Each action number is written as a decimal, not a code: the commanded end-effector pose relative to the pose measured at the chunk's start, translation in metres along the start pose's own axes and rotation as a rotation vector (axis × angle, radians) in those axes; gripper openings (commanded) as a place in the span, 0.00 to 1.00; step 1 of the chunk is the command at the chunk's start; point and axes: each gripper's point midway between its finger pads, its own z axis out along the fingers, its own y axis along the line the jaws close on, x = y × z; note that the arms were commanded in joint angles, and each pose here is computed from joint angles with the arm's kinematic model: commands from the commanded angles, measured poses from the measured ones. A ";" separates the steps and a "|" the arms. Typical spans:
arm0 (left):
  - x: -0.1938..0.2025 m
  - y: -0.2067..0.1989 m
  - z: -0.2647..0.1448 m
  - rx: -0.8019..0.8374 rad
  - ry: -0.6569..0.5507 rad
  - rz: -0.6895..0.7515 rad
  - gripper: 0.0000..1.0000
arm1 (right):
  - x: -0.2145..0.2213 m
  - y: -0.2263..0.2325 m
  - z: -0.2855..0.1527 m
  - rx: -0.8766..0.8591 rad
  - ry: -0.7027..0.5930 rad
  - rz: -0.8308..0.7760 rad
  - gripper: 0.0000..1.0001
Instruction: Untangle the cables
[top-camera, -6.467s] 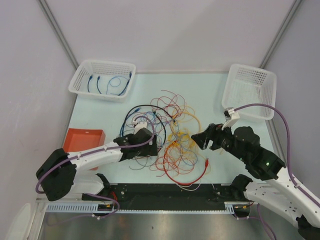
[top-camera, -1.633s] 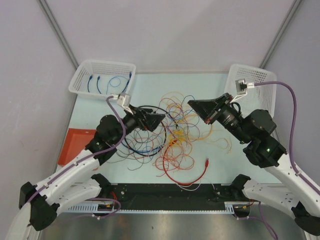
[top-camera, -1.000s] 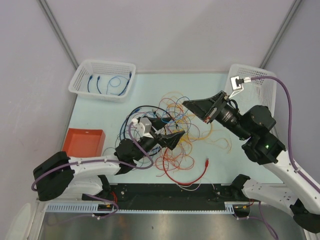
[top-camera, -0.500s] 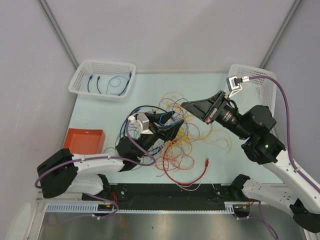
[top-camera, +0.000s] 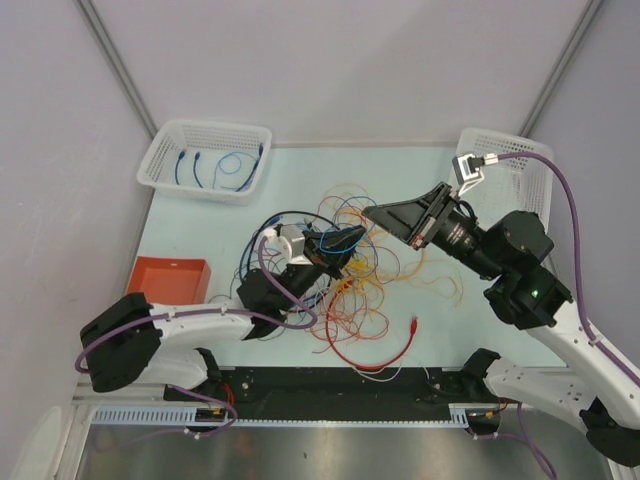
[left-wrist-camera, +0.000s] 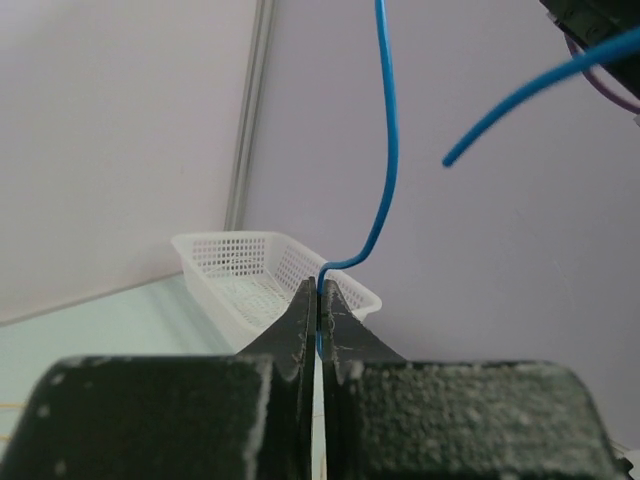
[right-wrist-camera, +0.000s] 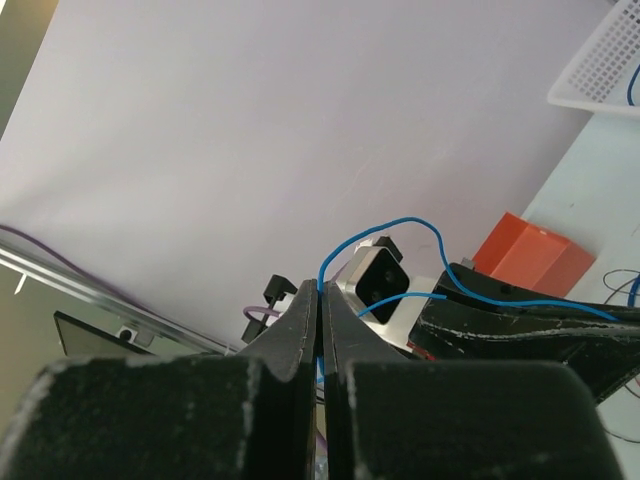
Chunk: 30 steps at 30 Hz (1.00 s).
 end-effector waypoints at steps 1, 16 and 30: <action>-0.024 -0.012 0.011 0.040 -0.064 -0.002 0.00 | -0.008 0.026 -0.011 -0.057 -0.015 -0.023 0.00; -0.033 0.089 -0.026 -0.449 0.381 -0.117 0.00 | -0.036 -0.027 -0.045 0.222 -0.169 -0.264 1.00; -0.175 0.237 -0.013 -0.894 0.213 -0.148 0.00 | -0.044 -0.056 -0.067 0.375 -0.193 -0.378 1.00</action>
